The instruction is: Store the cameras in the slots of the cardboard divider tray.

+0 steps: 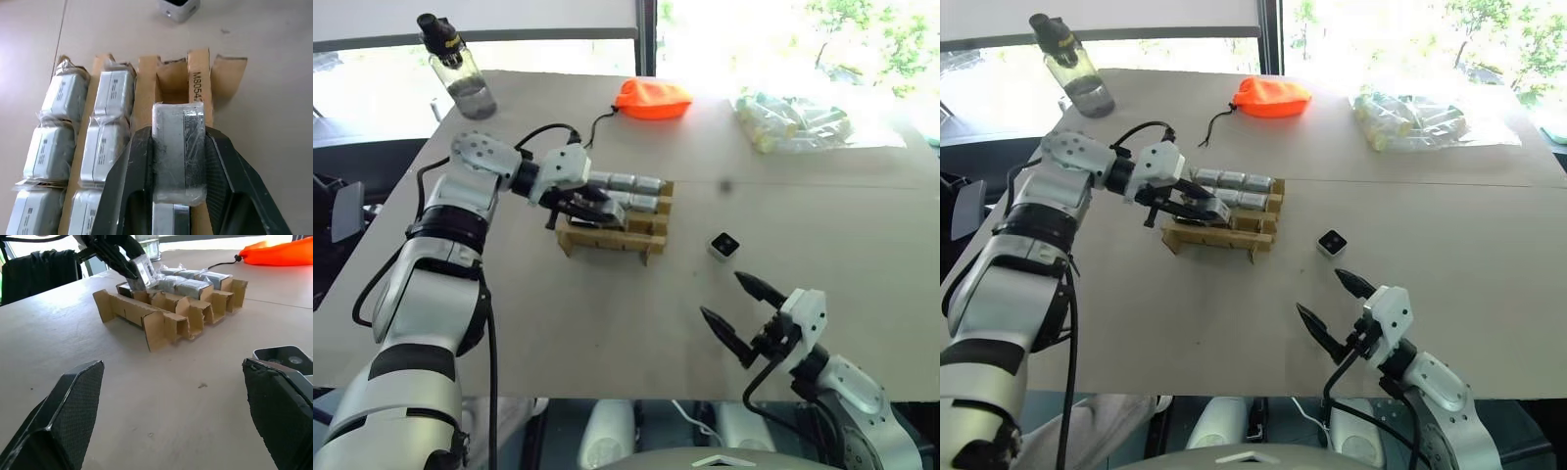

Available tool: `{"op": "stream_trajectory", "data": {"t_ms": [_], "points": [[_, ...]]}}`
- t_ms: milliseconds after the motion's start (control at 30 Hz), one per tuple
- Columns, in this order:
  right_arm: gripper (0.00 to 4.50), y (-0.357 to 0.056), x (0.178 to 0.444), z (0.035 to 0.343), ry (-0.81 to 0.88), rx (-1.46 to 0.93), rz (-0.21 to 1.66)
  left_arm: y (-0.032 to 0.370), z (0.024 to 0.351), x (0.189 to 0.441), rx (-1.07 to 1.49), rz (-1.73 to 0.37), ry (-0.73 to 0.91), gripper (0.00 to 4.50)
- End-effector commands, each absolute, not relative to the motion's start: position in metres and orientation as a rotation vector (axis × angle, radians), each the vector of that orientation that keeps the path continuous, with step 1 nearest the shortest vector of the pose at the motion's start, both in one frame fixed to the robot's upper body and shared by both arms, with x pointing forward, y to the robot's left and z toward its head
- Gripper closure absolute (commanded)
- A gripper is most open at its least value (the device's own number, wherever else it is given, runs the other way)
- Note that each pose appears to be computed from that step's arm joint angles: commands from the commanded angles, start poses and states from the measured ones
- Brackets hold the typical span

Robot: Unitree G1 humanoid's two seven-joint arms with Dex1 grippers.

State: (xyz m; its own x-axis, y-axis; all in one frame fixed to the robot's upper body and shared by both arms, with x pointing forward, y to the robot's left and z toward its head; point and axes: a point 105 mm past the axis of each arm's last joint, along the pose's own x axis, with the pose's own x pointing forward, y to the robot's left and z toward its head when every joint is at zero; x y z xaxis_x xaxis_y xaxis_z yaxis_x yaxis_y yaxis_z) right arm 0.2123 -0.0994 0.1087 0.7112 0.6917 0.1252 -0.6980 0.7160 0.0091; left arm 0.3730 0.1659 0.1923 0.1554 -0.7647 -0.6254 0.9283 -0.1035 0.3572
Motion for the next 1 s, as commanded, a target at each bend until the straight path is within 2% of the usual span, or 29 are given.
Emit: {"op": "stream_trajectory", "data": {"t_ms": [33,600,633,700,733,767,800,867,900,1000], "points": [[0.0,-0.101,0.21,0.122,-0.188,0.035,0.755,0.164,0.2,0.375,0.938,-1.456,0.239,3.72],[0.0,-0.1,0.21,0.121,-0.204,-0.005,0.76,0.151,0.176,0.382,0.973,-1.495,0.378,3.72],[0.0,-0.1,0.21,0.121,-0.204,-0.007,0.762,0.151,0.176,0.382,0.978,-1.495,0.383,3.22],[0.0,-0.1,0.211,0.12,-0.204,-0.008,0.763,0.149,0.178,0.382,0.97,-1.496,0.367,2.53],[0.0,-0.1,0.211,0.12,-0.203,-0.01,0.764,0.145,0.182,0.384,0.949,-1.493,0.336,1.99],[0.0,-0.1,0.211,0.119,-0.2,-0.012,0.764,0.141,0.186,0.385,0.936,-1.486,0.298,1.75],[0.0,-0.101,0.211,0.118,-0.191,-0.012,0.762,0.139,0.19,0.385,0.917,-1.488,0.271,1.19],[0.0,-0.102,0.21,0.115,-0.172,-0.022,0.764,0.139,0.192,0.383,0.901,-1.493,0.241,0.34],[0.0,-0.103,0.21,0.114,-0.166,-0.029,0.765,0.14,0.193,0.382,0.898,-1.494,0.231,0.07],[0.0,-0.108,0.211,0.111,-0.142,-0.044,0.745,0.142,0.196,0.376,0.872,-1.501,0.183,0.07]]}}
